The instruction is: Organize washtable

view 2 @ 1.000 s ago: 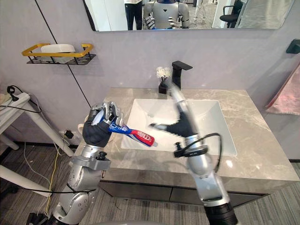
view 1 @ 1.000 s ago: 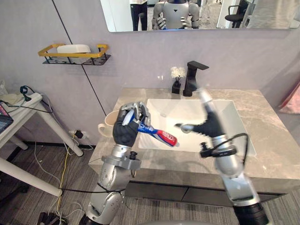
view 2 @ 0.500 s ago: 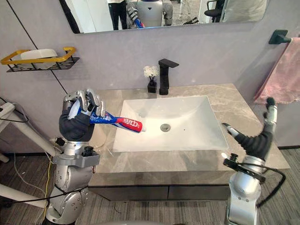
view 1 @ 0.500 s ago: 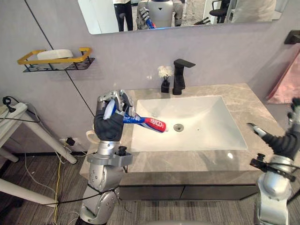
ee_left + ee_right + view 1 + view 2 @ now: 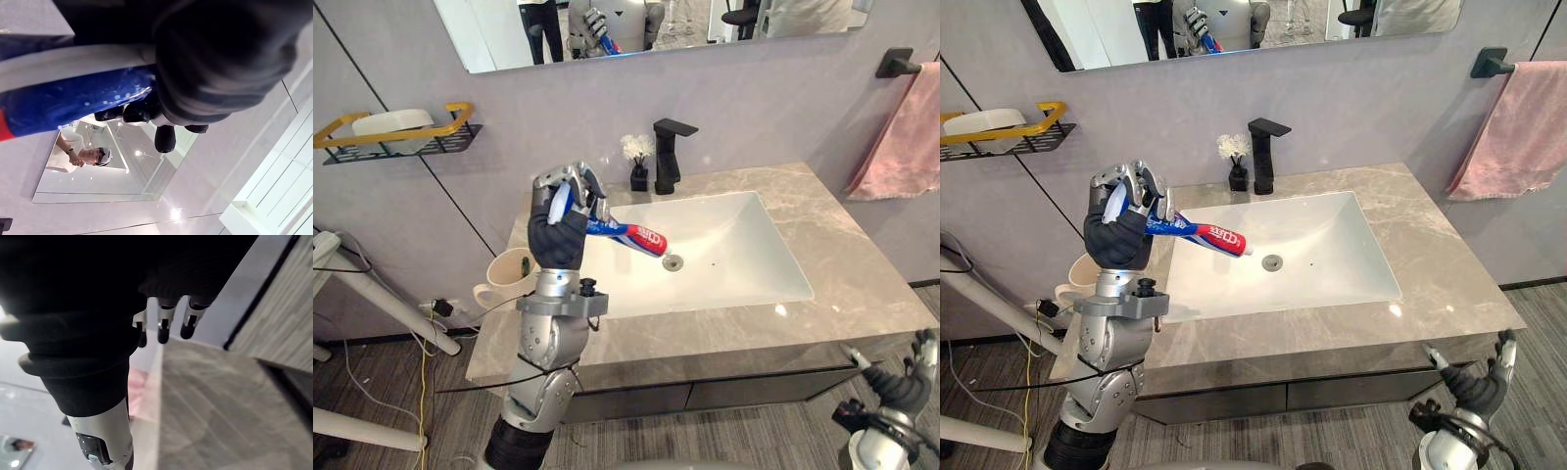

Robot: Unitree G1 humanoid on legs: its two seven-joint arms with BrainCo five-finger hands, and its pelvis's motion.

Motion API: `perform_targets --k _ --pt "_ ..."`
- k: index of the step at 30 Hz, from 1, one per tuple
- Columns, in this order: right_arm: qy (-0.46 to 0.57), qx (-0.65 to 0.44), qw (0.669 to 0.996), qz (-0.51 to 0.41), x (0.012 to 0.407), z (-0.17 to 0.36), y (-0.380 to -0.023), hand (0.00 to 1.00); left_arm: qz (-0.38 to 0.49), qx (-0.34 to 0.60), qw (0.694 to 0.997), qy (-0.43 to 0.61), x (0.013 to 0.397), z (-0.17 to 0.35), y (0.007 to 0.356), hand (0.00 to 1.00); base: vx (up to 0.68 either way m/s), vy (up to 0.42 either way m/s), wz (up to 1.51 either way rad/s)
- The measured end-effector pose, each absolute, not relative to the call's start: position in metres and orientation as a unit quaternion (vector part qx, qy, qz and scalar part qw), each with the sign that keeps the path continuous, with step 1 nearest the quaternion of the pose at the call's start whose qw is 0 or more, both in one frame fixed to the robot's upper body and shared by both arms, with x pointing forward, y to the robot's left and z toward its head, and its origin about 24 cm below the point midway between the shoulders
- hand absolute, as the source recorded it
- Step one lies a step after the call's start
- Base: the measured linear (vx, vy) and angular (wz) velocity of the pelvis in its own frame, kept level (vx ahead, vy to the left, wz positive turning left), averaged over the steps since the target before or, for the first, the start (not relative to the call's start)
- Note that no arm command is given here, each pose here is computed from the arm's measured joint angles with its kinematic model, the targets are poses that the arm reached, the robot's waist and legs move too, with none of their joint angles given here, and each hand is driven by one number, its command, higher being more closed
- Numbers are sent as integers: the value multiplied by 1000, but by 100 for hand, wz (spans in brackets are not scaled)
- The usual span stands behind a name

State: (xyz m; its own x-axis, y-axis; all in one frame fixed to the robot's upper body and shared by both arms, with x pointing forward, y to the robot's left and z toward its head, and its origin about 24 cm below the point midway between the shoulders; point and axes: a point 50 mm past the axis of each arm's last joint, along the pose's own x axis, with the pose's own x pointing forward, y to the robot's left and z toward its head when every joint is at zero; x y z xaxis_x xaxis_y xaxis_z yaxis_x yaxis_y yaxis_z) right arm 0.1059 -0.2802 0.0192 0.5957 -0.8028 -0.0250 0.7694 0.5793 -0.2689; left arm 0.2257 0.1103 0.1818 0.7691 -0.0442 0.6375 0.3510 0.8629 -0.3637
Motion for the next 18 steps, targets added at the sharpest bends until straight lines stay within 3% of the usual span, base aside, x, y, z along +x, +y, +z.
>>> perform_targets --k 13,18 --pt "263 -30 868 -420 62 -61 -265 0 -100 -231 913 -323 226 181 106 100 -10 -10 0" --pt "341 13 849 -403 41 -92 -253 0 -63 -199 908 -363 231 195 123 100 -46 -27 2"
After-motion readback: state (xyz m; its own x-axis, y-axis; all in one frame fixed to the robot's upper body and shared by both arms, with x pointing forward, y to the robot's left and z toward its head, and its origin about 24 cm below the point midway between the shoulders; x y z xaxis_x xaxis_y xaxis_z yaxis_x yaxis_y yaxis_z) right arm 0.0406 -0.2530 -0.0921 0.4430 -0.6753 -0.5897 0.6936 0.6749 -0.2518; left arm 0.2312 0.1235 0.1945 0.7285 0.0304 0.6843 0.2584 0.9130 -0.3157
